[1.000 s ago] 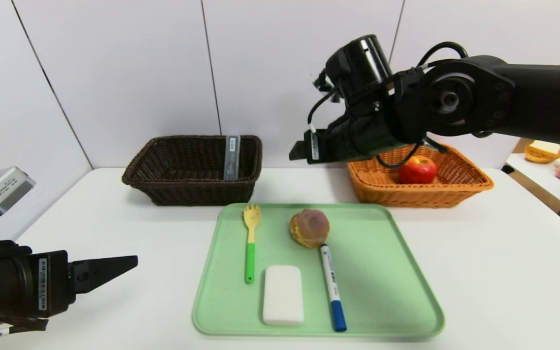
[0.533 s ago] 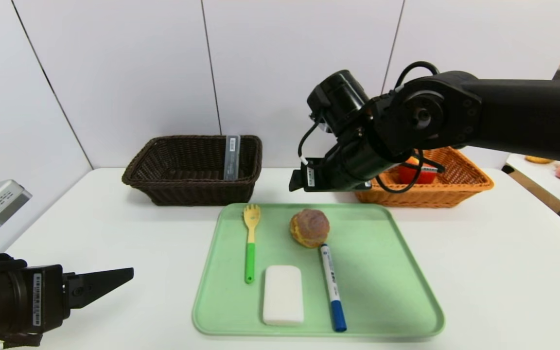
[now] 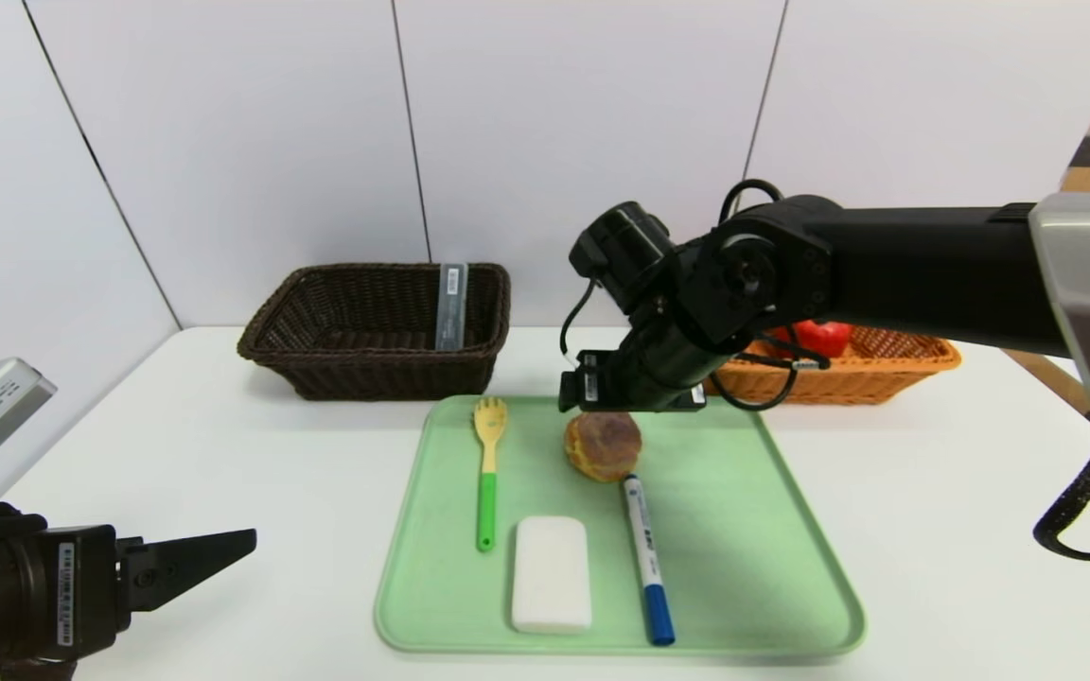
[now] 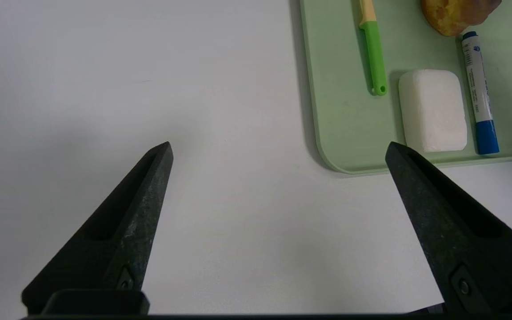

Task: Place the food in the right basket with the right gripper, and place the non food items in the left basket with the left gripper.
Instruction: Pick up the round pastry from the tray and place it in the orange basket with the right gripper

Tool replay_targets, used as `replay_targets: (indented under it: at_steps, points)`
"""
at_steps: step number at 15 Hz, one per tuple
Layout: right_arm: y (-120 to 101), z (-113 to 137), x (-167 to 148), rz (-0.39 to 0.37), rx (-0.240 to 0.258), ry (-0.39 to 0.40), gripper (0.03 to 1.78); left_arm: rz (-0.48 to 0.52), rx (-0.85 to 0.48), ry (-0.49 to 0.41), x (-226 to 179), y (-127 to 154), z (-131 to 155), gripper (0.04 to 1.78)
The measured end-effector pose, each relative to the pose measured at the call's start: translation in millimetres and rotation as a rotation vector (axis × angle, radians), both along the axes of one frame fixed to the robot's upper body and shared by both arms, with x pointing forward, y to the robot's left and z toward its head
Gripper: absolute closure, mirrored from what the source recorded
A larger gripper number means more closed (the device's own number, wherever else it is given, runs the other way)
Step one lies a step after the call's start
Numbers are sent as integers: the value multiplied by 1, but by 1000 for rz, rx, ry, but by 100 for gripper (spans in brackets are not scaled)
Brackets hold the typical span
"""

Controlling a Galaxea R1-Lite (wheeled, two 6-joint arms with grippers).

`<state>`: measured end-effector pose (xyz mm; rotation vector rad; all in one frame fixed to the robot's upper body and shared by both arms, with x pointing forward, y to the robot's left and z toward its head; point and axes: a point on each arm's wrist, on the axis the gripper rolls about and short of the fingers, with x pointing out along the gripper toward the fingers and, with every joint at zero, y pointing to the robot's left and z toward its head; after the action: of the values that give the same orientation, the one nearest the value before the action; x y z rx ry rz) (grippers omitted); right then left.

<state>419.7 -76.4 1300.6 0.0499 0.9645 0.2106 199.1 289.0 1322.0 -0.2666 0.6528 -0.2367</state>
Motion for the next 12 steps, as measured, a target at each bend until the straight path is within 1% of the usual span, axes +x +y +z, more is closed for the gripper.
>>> replay_targets:
  at_steps: [5, 8, 9, 10, 12]
  points:
    - [6, -21, 7, -6, -24, 38, 12, 0, 0, 0, 0, 0, 0, 13]
    - [8, -31, 11, -16, -31, 57, 12, -1, 0, 2, -1, 0, -1, 13]
    - [9, -34, 12, -20, -32, 62, 19, -1, 0, 2, 0, 0, -1, 13]
    - [10, -35, 12, -20, -31, 66, 37, -1, 0, 2, 0, 0, -1, 13]
    - [10, -37, 12, -18, -31, 73, 65, -1, 1, 3, 0, 0, -1, 13]
